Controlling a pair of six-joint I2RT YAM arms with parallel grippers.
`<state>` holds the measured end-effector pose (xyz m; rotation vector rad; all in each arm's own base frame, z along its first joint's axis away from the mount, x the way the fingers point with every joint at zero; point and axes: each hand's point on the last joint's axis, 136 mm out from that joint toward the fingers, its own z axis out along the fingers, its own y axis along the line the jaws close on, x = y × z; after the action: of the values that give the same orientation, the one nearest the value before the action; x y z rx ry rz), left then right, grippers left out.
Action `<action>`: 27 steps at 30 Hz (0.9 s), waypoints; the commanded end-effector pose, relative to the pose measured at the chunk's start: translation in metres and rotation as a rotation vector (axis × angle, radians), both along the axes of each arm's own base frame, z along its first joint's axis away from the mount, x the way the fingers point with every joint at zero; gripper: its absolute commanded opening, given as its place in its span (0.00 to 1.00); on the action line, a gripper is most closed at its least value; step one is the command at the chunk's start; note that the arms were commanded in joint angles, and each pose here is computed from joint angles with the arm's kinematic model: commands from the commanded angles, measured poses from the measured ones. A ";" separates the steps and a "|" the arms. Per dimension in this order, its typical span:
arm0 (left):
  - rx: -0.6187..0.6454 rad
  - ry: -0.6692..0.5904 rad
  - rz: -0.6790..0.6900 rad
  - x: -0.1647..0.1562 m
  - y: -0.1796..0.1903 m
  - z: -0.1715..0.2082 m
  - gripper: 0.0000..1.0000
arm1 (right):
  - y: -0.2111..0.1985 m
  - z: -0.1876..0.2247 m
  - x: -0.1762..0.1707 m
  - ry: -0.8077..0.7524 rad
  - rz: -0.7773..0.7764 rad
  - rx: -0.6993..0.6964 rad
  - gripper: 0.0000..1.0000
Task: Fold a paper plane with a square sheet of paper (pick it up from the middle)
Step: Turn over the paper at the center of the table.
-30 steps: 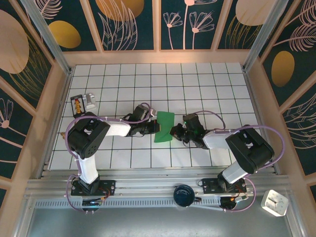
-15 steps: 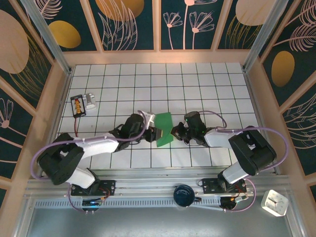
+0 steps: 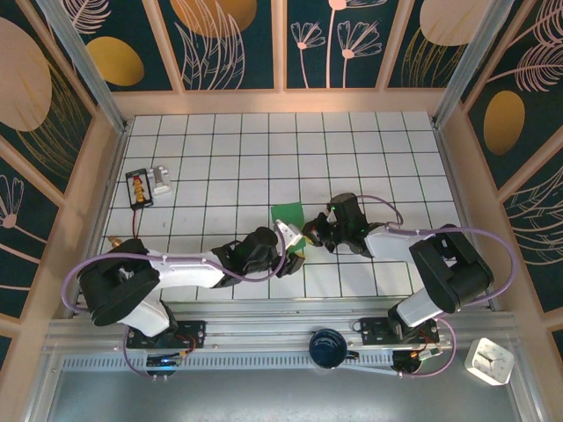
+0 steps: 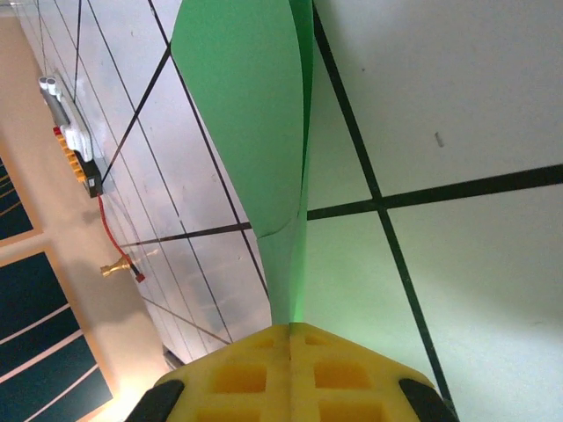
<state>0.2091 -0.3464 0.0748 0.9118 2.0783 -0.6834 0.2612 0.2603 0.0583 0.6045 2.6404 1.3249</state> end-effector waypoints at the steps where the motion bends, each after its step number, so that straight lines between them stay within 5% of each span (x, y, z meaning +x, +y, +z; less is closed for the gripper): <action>1: 0.037 -0.084 0.014 0.012 -0.004 0.003 0.55 | 0.005 0.010 0.005 -0.003 -0.001 0.047 0.00; 12: 0.060 -0.097 0.020 0.018 -0.012 0.005 0.34 | 0.006 0.004 0.004 0.009 0.000 0.048 0.00; 23: 0.054 -0.102 0.079 0.025 -0.007 0.009 0.01 | 0.007 0.007 0.005 -0.001 0.004 0.050 0.02; 27: 0.024 -0.085 0.104 0.027 -0.007 0.012 0.00 | -0.001 0.013 0.015 -0.021 -0.024 0.055 0.04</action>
<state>0.2318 -0.3512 0.0785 0.8800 2.0509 -0.5441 0.2650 0.2626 0.0613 0.6271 2.6242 1.3773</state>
